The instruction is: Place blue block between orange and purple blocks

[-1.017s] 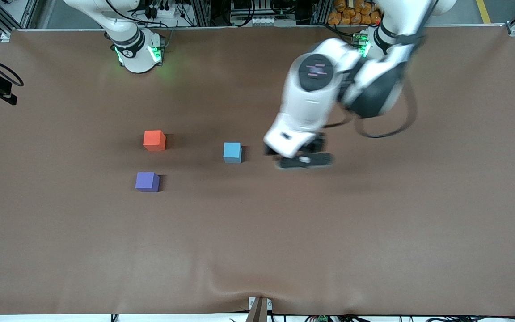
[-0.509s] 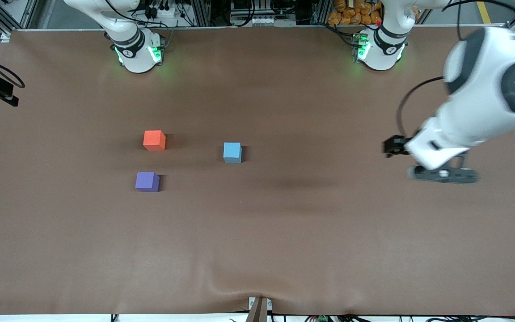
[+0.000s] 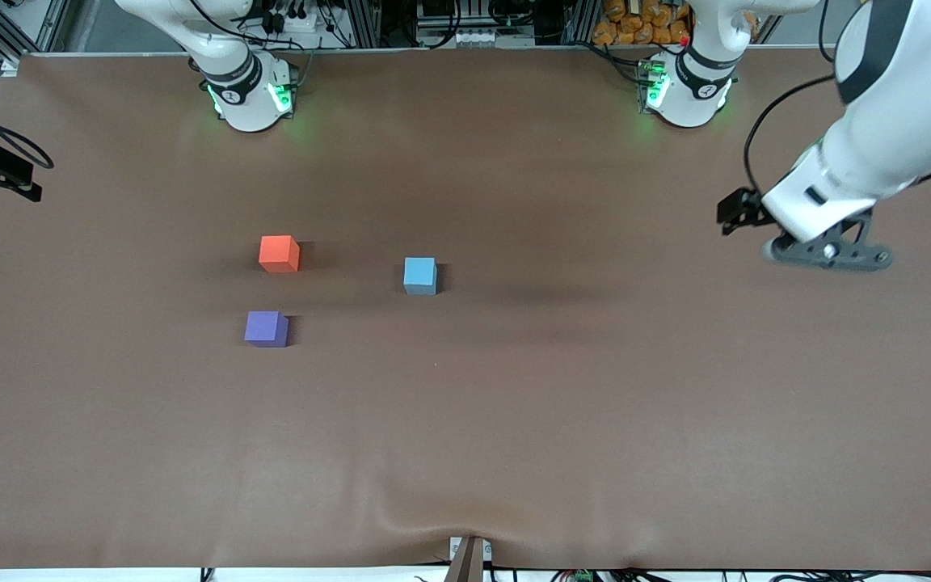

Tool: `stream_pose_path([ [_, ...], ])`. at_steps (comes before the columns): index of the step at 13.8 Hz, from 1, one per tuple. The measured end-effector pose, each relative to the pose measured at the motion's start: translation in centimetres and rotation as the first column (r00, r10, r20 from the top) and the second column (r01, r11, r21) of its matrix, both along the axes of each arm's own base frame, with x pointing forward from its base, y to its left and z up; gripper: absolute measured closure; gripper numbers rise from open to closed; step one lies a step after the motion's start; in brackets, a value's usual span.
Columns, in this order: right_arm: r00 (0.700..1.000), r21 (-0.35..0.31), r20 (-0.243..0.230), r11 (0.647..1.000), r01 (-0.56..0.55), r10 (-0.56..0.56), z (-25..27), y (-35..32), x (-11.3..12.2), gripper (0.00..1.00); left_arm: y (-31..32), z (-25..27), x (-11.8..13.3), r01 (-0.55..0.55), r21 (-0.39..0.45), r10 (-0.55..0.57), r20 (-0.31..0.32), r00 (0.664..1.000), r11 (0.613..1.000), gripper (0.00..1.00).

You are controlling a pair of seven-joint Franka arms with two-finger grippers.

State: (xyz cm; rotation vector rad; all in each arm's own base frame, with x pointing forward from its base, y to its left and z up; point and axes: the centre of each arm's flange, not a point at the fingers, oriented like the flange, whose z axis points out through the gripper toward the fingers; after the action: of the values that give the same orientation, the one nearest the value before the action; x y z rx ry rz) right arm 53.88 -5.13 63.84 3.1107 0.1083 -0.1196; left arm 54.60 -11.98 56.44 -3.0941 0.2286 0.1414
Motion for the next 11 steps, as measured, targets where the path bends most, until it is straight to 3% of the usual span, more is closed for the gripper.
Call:
stream_pose_path([
  [5,0.998,0.006,-0.057,0.999,-0.035,0.035,-3.4,1.5,2.0,0.00,8.0,3.4,-0.4,0.011,-0.014,-0.011,0.029,1.000,1.000,0.00],
  [8,0.993,0.016,-0.076,0.996,-0.090,0.091,-4.6,6.4,2.5,0.00,5.6,6.3,-1.3,-0.001,-0.011,0.001,0.039,0.999,1.000,0.00],
  [11,0.995,0.046,-0.102,0.999,0.007,-0.002,-6.3,12.4,2.7,0.00,3.4,7.3,-1.9,-0.046,-0.005,0.046,0.040,0.998,0.999,0.00],
])
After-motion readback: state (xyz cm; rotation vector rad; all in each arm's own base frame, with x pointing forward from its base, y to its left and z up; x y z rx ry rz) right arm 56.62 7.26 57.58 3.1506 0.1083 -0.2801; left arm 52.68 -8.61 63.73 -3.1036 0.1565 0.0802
